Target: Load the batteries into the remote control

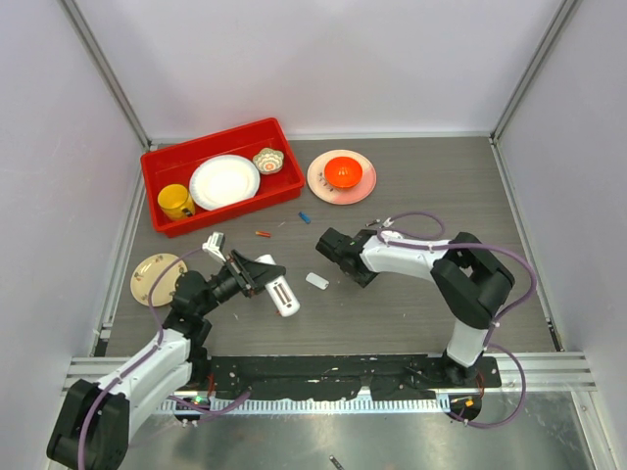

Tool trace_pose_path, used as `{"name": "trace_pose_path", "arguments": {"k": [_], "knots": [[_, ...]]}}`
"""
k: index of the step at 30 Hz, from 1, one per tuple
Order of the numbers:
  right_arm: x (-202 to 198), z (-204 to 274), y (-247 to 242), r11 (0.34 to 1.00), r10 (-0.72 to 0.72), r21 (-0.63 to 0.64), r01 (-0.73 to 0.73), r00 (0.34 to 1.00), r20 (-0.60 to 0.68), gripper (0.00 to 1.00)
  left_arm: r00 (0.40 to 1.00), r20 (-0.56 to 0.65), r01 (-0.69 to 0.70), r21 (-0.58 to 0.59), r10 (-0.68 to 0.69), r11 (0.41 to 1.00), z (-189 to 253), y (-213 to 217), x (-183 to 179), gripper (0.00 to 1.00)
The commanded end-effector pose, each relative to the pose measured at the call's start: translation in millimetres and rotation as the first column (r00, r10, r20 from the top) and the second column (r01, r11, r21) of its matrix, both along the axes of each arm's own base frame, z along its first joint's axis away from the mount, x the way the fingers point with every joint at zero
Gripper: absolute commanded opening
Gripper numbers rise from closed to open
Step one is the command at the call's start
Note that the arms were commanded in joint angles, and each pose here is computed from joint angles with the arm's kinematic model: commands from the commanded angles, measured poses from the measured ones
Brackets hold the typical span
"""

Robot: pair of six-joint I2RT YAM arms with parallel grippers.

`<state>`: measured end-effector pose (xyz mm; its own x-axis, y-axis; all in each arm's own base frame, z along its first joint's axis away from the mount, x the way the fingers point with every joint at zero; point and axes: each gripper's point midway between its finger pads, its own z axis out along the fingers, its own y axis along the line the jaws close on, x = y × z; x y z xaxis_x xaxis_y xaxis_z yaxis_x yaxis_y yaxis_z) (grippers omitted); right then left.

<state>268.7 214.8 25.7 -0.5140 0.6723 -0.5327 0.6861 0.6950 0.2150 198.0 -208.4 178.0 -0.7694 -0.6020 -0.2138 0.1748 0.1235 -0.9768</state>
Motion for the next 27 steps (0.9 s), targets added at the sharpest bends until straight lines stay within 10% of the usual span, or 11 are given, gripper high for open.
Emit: {"name": "trace_pose_path", "arguments": {"k": [1,27], "knots": [[-5.9,-0.8,-24.9,0.981,-0.18,-0.073,0.18,0.984,0.0,0.01,0.999,0.045,-0.013,-0.02,0.014,1.0,10.9,2.6,-0.8,0.0],[11.9,6.0,-8.6,0.997,0.011,-0.071,-0.016,0.997,-0.077,0.69,0.999,0.032,-0.006,-0.02,0.007,1.0,7.8,2.6,-3.2,0.0]]}}
